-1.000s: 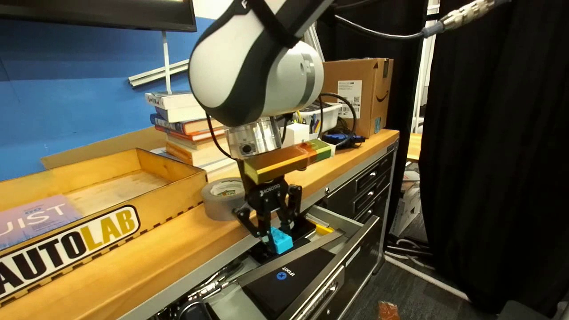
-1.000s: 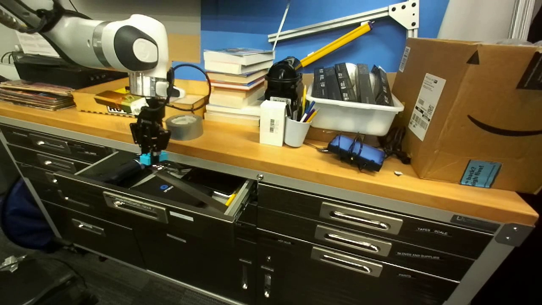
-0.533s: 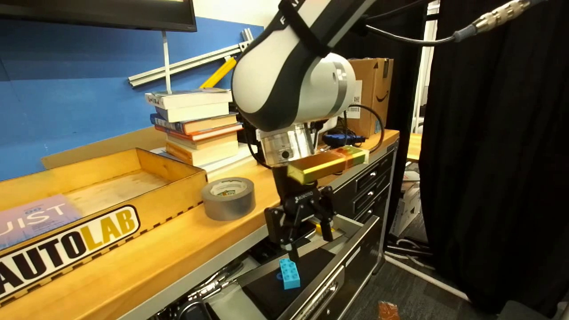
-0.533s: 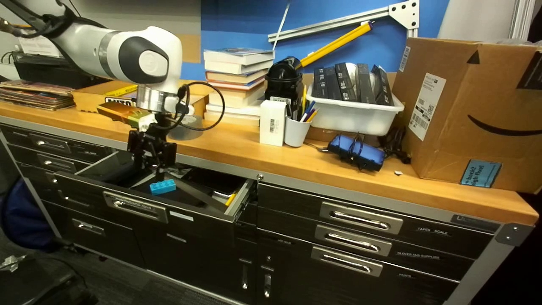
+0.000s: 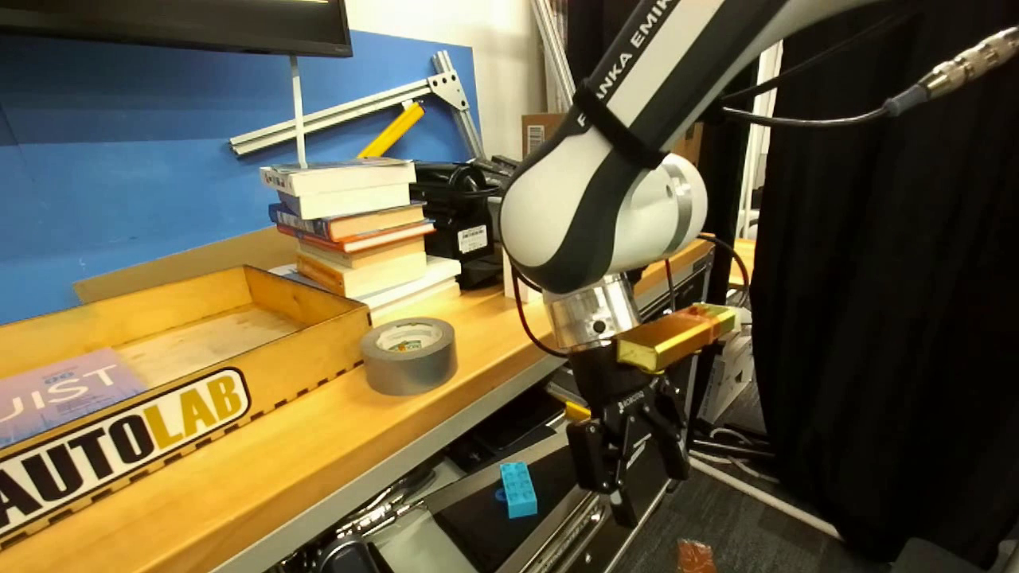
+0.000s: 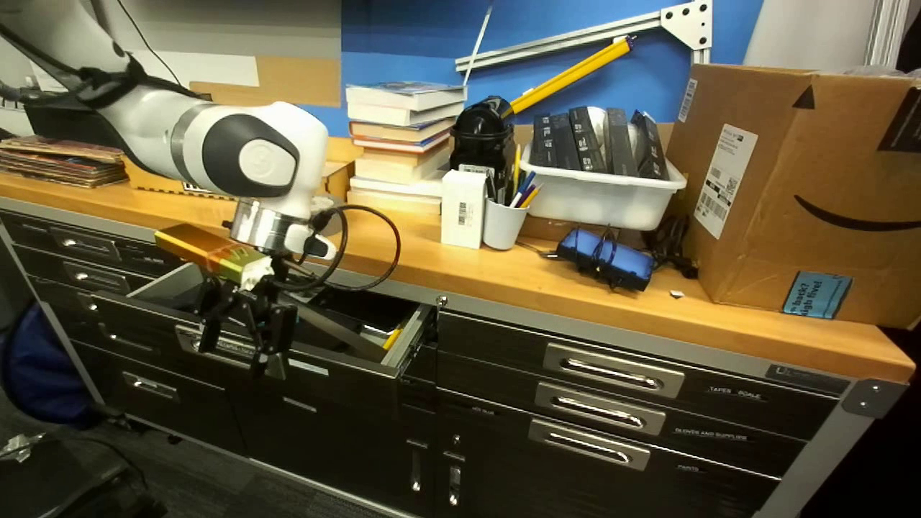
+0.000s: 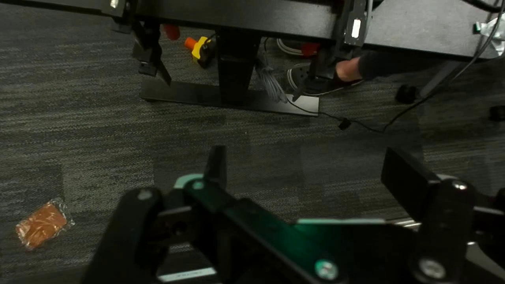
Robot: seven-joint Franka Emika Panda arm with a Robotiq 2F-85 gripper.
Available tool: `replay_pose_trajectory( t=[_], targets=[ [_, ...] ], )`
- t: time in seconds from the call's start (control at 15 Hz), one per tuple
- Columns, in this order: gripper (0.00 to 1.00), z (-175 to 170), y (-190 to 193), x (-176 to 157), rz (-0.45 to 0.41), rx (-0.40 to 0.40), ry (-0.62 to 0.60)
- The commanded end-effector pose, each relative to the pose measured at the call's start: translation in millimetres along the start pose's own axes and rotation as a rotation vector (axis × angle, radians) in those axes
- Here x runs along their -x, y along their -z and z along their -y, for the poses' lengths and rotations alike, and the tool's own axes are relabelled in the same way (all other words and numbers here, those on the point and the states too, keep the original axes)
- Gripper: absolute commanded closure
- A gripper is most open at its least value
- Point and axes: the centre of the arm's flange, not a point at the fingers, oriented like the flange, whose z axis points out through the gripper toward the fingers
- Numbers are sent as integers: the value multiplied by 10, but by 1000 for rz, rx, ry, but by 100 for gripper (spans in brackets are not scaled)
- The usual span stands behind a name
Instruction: Put the blue lego brick in the open drawer
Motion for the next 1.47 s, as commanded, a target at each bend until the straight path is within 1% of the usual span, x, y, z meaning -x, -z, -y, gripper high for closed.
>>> replay_pose_trajectory(
  t=[0.0,0.07,0.13,0.2,0.33,0.73,1.07,1.2,1.33,1.4],
  targets=[
    [0,-13,-122,-186,-86,-48,-52],
    [0,10,-115,-273,-140,-69,-108],
    [0,35,-81,-338,-182,-91,-132],
    [0,49,-65,-384,-227,-97,-168],
    [0,67,-1,-435,-278,-98,-219],
    [0,45,183,-733,-506,-119,-408],
    [0,147,239,-896,-693,-110,-558],
    [0,231,264,-878,-764,-103,-608],
    [0,290,273,-688,-791,-65,-645],
    [0,299,304,-580,-778,-66,-624]
  ],
)
